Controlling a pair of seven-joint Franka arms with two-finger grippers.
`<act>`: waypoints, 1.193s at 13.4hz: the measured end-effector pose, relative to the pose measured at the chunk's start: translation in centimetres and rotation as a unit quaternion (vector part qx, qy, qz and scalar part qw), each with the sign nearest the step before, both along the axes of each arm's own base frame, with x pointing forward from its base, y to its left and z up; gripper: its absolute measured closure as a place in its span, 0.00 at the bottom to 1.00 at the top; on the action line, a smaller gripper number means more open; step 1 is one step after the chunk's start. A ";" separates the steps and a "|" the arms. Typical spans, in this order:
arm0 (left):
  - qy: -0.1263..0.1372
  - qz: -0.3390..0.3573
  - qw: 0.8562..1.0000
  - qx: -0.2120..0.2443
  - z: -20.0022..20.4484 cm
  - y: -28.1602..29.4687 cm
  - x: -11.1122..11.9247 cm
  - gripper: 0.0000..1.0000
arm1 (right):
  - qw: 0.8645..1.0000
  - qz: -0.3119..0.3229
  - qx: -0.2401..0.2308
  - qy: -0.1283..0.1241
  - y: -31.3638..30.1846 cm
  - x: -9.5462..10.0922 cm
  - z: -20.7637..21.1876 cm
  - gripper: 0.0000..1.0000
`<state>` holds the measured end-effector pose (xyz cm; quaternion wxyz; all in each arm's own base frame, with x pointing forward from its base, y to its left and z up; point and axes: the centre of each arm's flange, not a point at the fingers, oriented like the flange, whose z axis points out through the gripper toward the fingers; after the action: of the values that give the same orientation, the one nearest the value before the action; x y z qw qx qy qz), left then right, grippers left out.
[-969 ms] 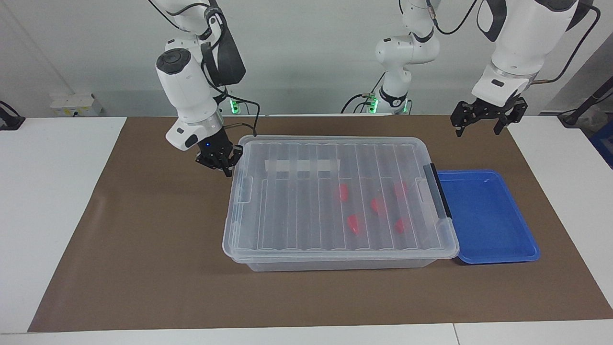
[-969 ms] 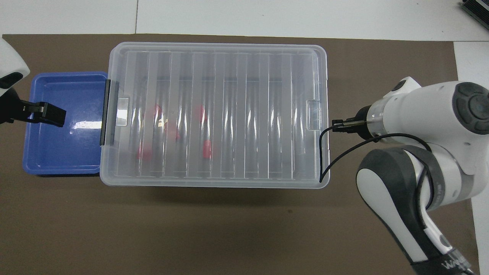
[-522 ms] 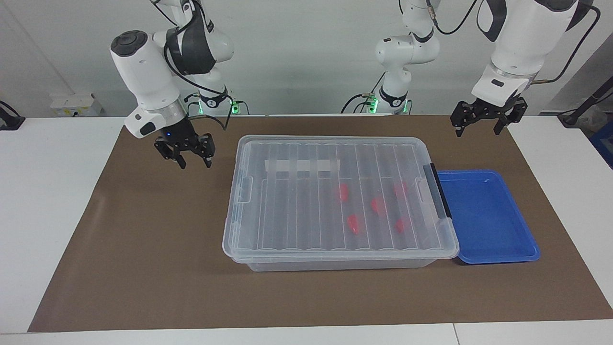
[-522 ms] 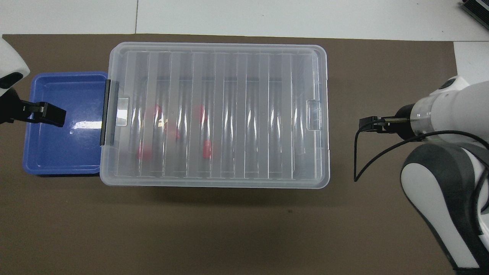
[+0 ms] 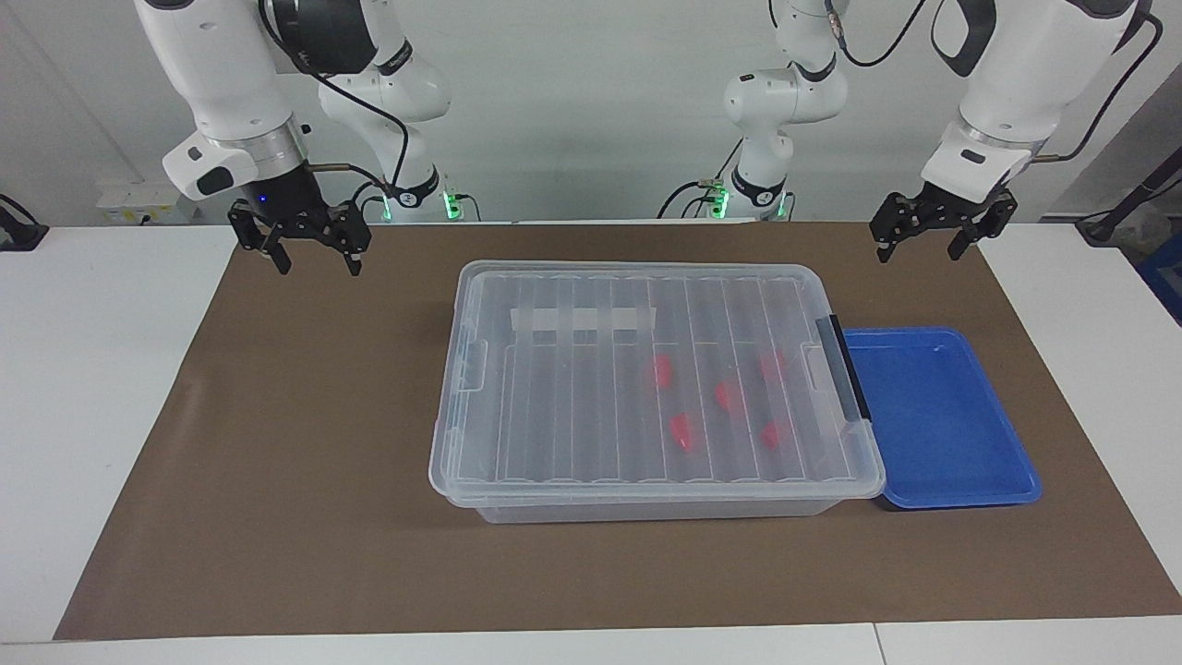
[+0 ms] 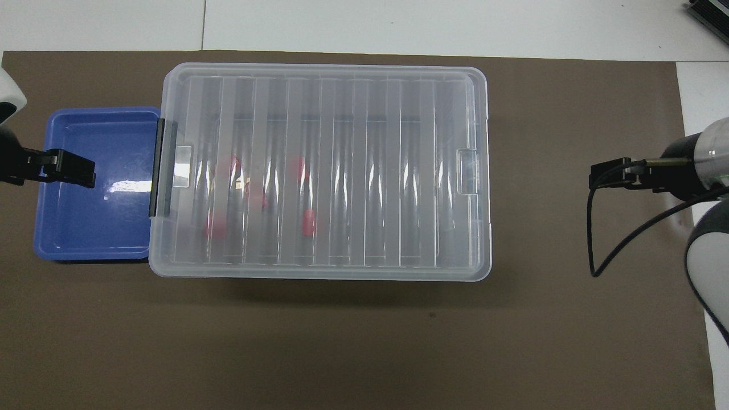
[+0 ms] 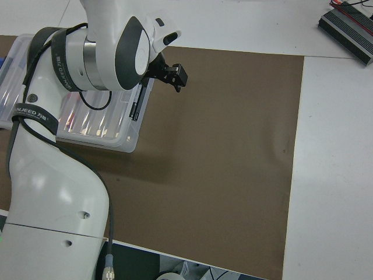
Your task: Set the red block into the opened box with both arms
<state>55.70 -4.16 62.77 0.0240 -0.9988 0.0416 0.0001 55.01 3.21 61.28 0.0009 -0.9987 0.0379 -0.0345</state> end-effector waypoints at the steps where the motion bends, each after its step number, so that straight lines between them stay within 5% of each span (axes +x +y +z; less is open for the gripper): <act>1: -0.002 0.002 1.000 -0.002 0.1 0.1 0.0 0.00 | 1.000 -0.004 0.000 0.001 0.0 0.4 0.1 0.02; 16: -0.005 0.006 1.000 -0.010 0.3 -0.4 -0.1 0.00 | 0.998 -0.039 -0.003 0.040 -2.3 0.0 2.8 0.00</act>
<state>55.60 -4.60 63.07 0.0147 -0.9992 0.0356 -0.0055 54.98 0.92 64.04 -0.0055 -0.9970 0.0770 0.0056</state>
